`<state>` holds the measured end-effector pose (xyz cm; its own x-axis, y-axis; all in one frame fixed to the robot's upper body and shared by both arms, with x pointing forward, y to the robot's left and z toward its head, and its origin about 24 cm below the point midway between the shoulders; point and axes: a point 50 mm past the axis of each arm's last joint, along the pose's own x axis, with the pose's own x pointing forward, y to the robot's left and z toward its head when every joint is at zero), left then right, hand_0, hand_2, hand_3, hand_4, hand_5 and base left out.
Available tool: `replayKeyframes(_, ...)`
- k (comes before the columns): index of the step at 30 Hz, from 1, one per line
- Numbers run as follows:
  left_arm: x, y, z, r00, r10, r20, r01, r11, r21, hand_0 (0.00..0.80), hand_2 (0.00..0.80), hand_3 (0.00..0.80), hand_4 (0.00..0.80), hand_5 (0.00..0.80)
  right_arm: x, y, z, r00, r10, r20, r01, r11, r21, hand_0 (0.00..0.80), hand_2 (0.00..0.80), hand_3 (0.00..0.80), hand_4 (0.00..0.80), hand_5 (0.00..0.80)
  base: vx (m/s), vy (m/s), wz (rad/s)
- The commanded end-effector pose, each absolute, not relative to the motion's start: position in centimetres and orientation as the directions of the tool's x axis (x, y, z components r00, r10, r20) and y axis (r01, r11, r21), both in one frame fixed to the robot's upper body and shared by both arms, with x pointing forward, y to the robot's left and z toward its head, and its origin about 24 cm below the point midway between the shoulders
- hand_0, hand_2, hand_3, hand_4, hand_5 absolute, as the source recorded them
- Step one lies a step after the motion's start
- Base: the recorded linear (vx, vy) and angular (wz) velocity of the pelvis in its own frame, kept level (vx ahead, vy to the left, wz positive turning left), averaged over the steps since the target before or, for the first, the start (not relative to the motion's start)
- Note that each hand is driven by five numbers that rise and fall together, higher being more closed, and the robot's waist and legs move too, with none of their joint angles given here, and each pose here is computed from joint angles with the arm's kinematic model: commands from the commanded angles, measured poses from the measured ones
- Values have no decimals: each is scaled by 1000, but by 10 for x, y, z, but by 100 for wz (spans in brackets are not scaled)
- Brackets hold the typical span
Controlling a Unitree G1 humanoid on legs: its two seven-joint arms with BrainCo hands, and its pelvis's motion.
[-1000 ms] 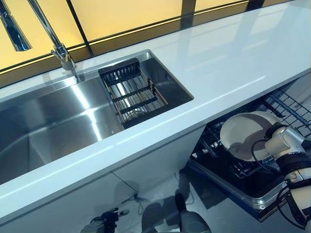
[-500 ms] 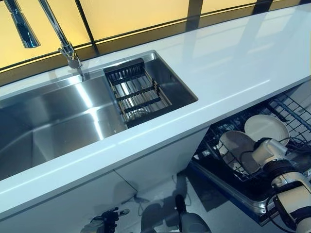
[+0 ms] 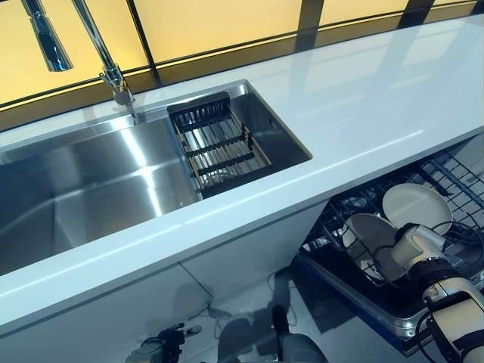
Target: Take plates into dishwasher
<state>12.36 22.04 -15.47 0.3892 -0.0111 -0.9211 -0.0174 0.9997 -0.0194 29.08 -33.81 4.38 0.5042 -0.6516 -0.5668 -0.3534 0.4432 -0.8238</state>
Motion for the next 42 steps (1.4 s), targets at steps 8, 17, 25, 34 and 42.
replayKeyframes(8, 136, 239, -148, 395, 38, -918, 57, 996, 66, 0, 0, 0, 0, 0, 298, -324, 36, 497, -574, -650, -391, 521, -759, 0, 0, 0, 0, 0, 0, 0, 0)
replayKeyframes(17, 138, 251, -143, 394, 63, -917, 26, 996, 80, 0, 0, 0, 0, 0, 305, -350, 103, 554, -591, -586, -360, 465, -809, 0, 0, 0, 0, 0, 0, 0, 0)
replayKeyframes(25, 132, 256, -144, 372, 97, -923, -51, 995, 84, 0, 0, 0, 0, 0, 295, -388, 172, 570, -627, -530, -262, 473, -841, 0, 0, 0, 0, 0, -5, 43, -4)
replayKeyframes(34, 109, 273, -148, 275, 221, -936, -101, 974, 201, 0, 0, 0, 0, 0, 274, -432, 234, 528, -703, -477, -103, 504, -857, 0, 0, 0, 0, 0, -3, 48, -10)
replayKeyframes(42, 110, 290, -141, 279, 271, -921, -93, 963, 254, 0, 0, 0, 0, 0, 239, -465, 220, 430, -747, -507, 10, 565, -825, 0, 0, 0, 0, 0, -98, 10, -6)
